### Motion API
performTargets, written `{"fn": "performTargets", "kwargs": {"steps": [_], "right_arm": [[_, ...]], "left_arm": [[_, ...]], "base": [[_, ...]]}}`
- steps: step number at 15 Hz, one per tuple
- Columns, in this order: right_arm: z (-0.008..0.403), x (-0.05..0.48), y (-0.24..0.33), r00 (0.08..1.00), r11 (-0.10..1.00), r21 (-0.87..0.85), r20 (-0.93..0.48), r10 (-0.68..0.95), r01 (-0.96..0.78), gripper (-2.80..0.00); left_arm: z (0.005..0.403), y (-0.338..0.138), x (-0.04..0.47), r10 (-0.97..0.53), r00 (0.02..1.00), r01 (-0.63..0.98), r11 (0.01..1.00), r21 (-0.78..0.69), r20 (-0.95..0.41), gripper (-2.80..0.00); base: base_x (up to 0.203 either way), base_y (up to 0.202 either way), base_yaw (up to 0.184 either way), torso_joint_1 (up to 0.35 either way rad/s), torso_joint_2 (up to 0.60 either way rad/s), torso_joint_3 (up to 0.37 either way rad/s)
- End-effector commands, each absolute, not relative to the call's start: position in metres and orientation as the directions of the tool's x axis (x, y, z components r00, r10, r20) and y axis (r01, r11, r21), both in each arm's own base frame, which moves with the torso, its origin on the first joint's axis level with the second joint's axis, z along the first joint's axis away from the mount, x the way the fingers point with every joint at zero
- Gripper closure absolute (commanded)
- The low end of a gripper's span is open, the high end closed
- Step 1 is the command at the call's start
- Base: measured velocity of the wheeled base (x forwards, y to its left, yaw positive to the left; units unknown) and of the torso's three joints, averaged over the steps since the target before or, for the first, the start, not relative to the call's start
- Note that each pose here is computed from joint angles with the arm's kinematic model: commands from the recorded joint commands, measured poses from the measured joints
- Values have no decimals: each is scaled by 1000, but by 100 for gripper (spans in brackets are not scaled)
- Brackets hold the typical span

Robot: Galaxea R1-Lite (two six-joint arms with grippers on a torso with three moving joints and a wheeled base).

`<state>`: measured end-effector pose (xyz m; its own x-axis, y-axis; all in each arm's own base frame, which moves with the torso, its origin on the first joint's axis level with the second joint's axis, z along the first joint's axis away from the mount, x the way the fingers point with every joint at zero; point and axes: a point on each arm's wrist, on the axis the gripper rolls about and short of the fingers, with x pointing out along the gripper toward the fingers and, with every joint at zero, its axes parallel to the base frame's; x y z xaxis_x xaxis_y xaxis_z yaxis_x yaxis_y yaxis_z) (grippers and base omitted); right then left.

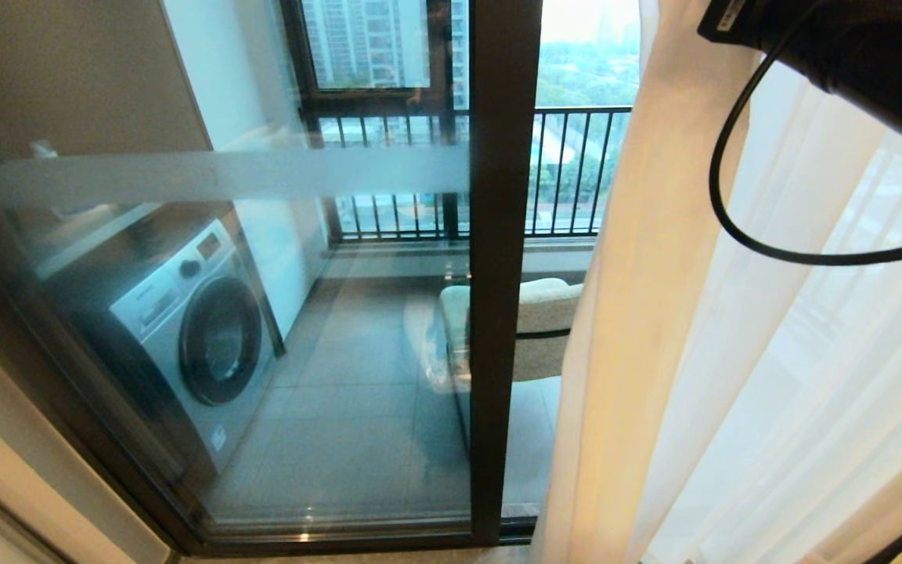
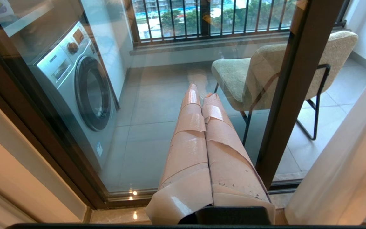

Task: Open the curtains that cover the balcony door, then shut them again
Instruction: Pull the inner curtains open on both sides

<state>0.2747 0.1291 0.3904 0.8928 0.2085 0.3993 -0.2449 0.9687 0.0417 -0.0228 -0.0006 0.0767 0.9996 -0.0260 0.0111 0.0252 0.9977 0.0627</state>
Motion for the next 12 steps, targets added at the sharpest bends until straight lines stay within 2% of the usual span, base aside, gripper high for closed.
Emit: {"fn": "performTargets", "kwargs": {"steps": [1,12], "right_arm": [[387,280,130,896,970,41,394,204,-239,0],[387,284,119,898,978,44,408,168,-203,0]], "left_arm": [[77,-1,-23,-26,1000,25,998,63,12,0],[77,-1,-23,-26,1000,25,998,62,12,0]], "base": [[0,0,0,0,0,0],[0,0,0,0,0,0]]}}
